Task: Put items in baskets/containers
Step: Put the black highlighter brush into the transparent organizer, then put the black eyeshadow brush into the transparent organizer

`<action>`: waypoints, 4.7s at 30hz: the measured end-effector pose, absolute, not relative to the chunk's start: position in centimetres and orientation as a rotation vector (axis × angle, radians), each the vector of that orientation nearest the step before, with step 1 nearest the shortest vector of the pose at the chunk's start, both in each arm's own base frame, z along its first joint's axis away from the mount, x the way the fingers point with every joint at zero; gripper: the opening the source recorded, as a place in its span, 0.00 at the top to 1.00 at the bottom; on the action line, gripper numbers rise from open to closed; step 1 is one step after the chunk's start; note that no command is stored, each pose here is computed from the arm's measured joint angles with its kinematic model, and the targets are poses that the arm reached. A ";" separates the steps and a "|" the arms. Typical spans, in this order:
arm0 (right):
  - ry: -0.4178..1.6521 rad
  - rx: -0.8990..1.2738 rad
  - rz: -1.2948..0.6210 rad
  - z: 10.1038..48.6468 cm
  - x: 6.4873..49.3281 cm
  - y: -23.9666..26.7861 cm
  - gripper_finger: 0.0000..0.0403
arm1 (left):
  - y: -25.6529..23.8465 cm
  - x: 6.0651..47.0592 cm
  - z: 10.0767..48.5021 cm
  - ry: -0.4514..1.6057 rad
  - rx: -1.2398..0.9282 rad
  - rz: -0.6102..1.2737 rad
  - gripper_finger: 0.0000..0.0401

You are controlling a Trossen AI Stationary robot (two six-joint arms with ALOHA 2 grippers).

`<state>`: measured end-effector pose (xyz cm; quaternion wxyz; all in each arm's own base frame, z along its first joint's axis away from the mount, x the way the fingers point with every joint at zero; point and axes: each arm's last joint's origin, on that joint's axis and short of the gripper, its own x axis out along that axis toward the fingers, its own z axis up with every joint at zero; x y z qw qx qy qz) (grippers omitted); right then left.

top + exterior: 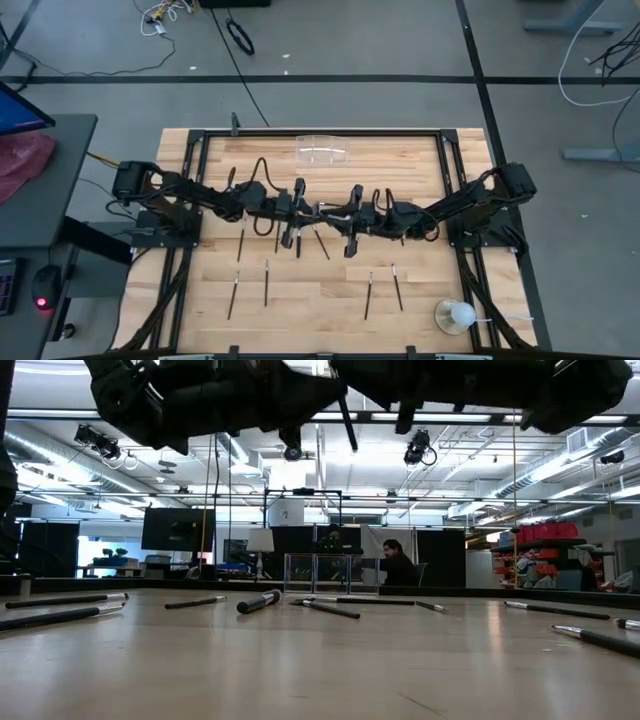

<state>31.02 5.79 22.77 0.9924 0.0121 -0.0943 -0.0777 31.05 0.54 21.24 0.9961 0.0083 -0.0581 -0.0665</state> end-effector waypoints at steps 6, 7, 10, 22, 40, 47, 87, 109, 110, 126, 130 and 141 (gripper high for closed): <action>-0.047 0.007 -0.314 23.9 27.6 5.3 0.69 | 5.9 30.6 20.4 -0.033 -0.067 0.103 0.94; -0.040 0.016 -0.324 24.0 27.1 5.2 0.68 | 7.0 30.3 20.4 -0.036 -0.085 0.151 0.94; -0.035 0.039 -0.329 23.6 26.1 5.0 0.66 | 10.6 30.2 21.1 -0.006 -0.127 0.280 0.94; -0.026 0.053 -0.322 22.5 25.8 5.1 0.69 | 18.8 35.5 22.8 0.336 -0.022 0.355 0.94; -0.017 0.049 -0.280 22.4 25.7 5.7 0.71 | 20.4 36.0 19.5 0.480 0.014 0.454 0.92; -0.017 0.050 -0.280 22.4 25.7 5.7 0.71 | 21.8 34.8 18.4 0.569 -0.049 0.493 0.92; 0.320 0.288 -0.359 20.4 23.2 5.1 0.61 | 17.4 32.3 25.0 0.592 -0.098 0.338 0.64; 0.852 0.479 -0.840 12.7 16.7 3.9 0.55 | 1.5 33.2 19.7 0.467 0.071 -0.031 0.74; 0.848 0.483 -0.835 12.2 16.6 3.9 0.54 | 1.4 33.2 19.6 0.472 0.070 -0.032 0.74; 0.863 0.320 -0.841 8.5 15.0 4.4 0.85 | 1.0 33.0 19.3 0.475 0.078 -0.045 0.74; 0.877 0.278 -0.825 8.4 14.9 4.4 0.97 | 0.8 33.0 19.3 0.474 0.095 -0.055 0.74; 0.678 0.327 -0.647 9.3 16.8 5.7 0.99 | 0.3 33.3 19.9 0.412 0.113 -0.070 0.74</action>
